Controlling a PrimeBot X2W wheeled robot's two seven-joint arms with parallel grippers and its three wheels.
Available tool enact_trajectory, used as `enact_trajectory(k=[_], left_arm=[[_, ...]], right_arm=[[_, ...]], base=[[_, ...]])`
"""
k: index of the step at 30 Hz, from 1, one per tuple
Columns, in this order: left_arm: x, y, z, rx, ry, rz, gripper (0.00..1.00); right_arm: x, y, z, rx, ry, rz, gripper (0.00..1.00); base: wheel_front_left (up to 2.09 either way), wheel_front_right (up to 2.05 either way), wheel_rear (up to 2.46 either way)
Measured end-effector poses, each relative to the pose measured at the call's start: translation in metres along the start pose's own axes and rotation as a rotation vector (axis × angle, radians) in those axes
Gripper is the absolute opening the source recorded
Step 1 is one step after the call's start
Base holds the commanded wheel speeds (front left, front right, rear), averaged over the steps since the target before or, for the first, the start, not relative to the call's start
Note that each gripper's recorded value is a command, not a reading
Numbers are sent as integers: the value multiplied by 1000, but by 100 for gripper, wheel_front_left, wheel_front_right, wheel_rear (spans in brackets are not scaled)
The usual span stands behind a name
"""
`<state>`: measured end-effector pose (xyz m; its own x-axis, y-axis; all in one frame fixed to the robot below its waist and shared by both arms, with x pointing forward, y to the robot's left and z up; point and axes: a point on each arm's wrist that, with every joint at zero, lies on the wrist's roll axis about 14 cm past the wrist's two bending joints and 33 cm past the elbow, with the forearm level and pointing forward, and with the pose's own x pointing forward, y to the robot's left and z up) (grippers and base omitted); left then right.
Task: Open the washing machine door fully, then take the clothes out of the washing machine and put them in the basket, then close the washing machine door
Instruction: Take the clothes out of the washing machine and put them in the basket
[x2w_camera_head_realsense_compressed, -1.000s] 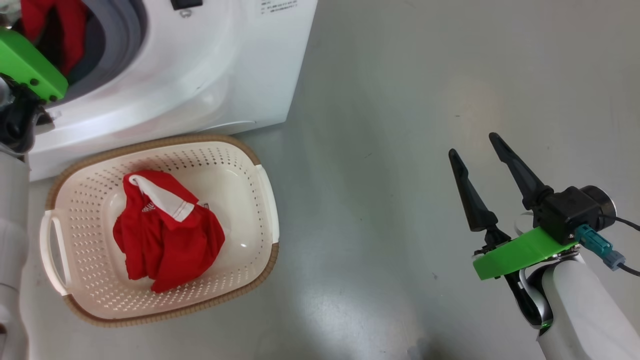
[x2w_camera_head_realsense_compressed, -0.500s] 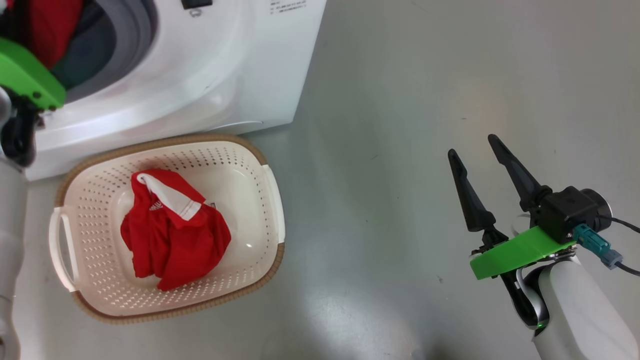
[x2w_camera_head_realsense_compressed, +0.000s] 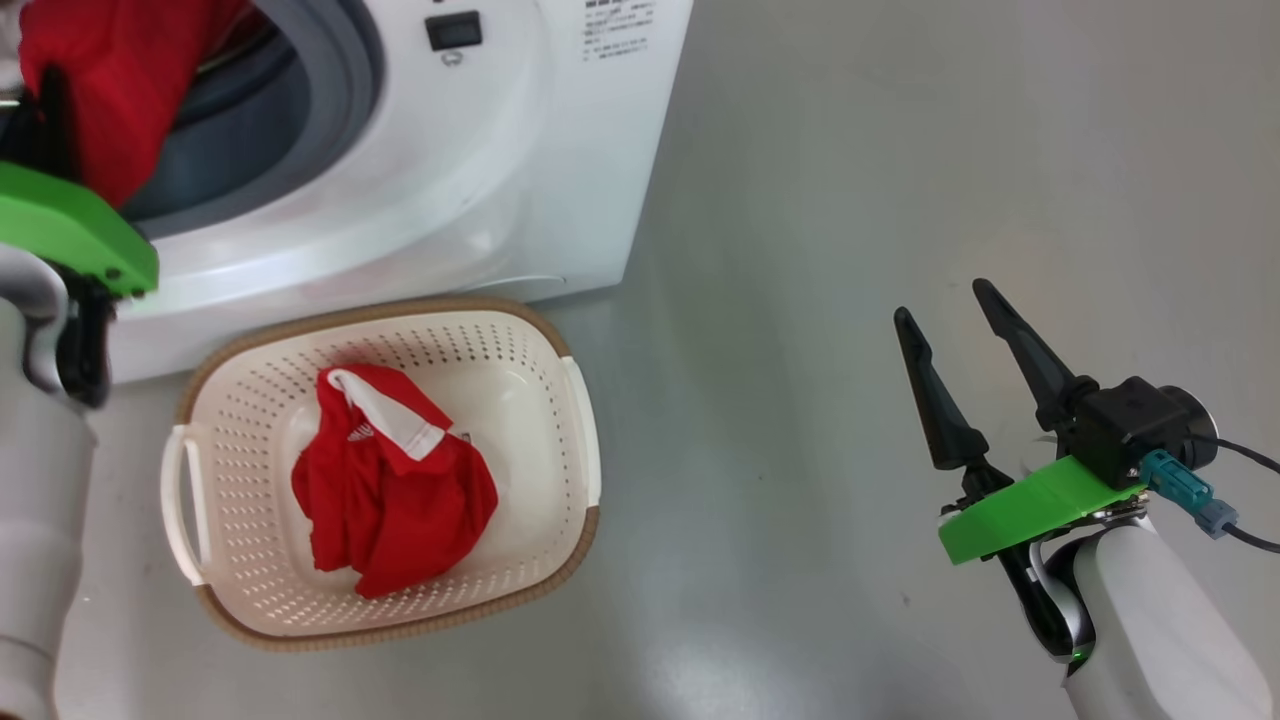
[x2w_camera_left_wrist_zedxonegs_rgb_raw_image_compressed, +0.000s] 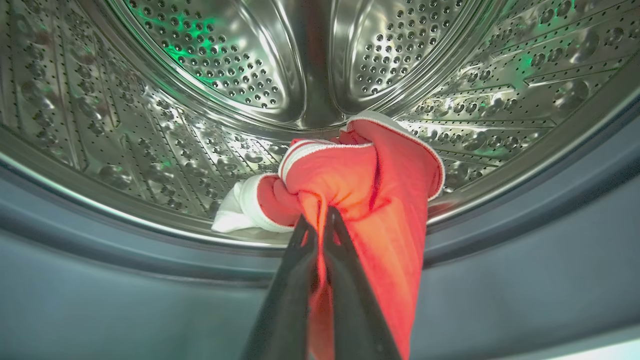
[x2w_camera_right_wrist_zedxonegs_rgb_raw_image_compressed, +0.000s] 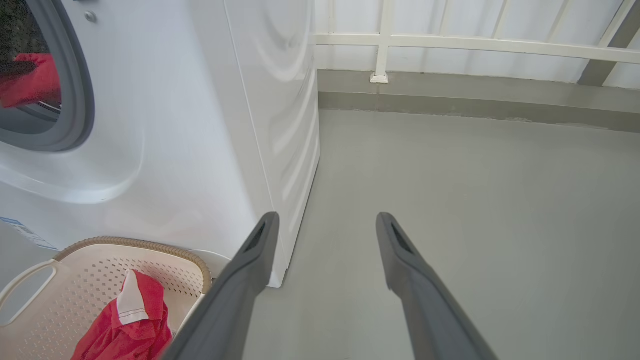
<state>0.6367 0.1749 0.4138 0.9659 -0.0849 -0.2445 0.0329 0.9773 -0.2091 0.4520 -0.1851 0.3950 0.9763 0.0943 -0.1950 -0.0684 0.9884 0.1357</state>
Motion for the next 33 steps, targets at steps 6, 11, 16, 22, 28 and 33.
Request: enact_trajectory(k=[6, 11, 16, 22, 28, 33], left_arm=[[-21, 1, 32, 74, -117, -4, 0], [-54, 12, 29, 64, -152, 28, 0], [-79, 12, 25, 91, -160, 24, 0], [-115, 3, 50, 90, -263, 26, 0], [-162, -4, 67, 64, -364, 44, 0], [-192, -14, 84, 104, -438, 22, 0]], right_arm=[[1, 8, 14, 11, -37, 18, 100], [-3, 13, 28, 28, -73, 26, 100], [-14, 15, 30, 36, -77, 24, 100], [-33, 16, 33, 48, -82, 14, 100], [-47, 26, 43, 62, -110, 26, 100], [-55, 31, 49, 62, -127, 39, 100]], base=[[0, 0, 0], [0, 0, 0], [0, 0, 0], [0, 0, 0], [0, 0, 0], [0, 0, 0]])
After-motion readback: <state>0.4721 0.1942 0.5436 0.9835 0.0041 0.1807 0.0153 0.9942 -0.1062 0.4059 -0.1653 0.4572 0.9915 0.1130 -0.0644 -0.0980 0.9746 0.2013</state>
